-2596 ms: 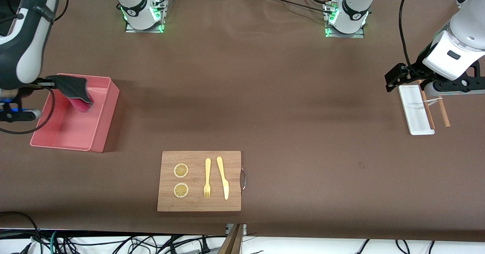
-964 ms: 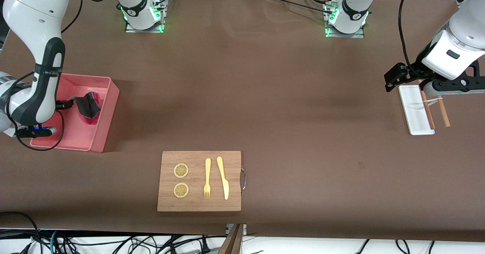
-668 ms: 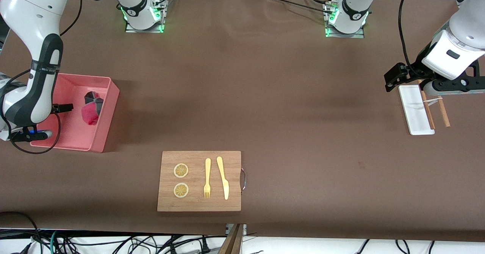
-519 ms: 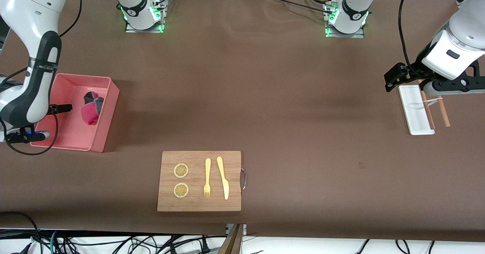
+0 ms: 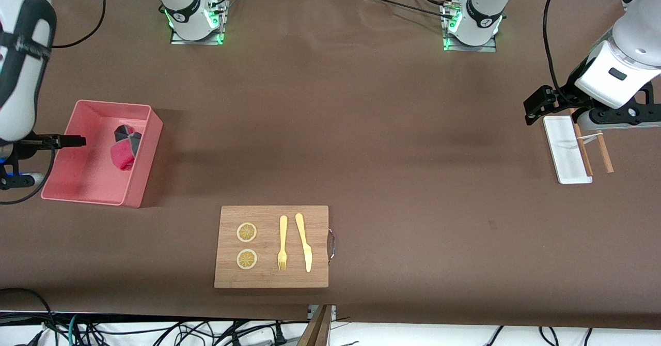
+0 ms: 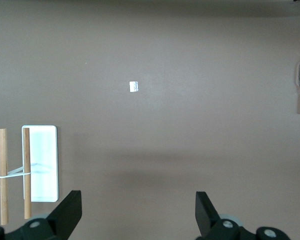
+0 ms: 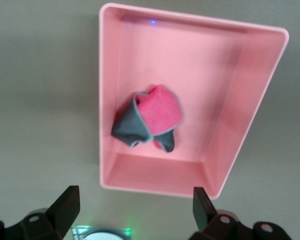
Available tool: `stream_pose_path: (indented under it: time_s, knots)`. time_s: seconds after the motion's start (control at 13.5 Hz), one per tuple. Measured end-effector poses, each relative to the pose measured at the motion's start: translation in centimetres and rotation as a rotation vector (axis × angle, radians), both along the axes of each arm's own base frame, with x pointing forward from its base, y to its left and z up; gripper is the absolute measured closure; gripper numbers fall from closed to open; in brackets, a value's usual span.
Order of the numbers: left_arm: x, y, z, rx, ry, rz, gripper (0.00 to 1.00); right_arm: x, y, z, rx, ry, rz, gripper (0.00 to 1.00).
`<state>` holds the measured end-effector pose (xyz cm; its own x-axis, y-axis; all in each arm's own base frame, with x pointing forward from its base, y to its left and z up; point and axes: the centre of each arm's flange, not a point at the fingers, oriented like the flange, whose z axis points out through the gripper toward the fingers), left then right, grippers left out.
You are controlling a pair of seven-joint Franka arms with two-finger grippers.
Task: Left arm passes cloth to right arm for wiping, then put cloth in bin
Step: 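Open the right gripper to drop the cloth and raise it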
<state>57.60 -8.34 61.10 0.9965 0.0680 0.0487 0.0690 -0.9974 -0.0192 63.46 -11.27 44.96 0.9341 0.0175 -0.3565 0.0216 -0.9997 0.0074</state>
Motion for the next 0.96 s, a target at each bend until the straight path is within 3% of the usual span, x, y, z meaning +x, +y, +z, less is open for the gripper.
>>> stream_pose_path:
  time_s: [0.37, 0.59, 0.82, 0.96]
  knots:
    - [0.0, 0.1, 0.0, 0.0, 0.0, 0.001, 0.0, -3.3, 5.7, 10.3, 0.034, -0.108, -0.034, 0.0]
    - [0.0, 0.1, 0.0, 0.0, 0.0, 0.002, 0.0, -5.3, 7.2, 13.2, 0.044, -0.148, 0.003, 0.0]
    - [0.0, 0.1, 0.0, 0.0, 0.0, 0.002, 0.0, -7.3, 7.7, 17.2, 0.053, -0.221, 0.018, 0.0]
    - [0.0, 0.1, 0.0, 0.0, 0.0, 0.002, 0.0, -8.6, 7.6, 18.3, 0.053, -0.234, 0.018, 0.0]
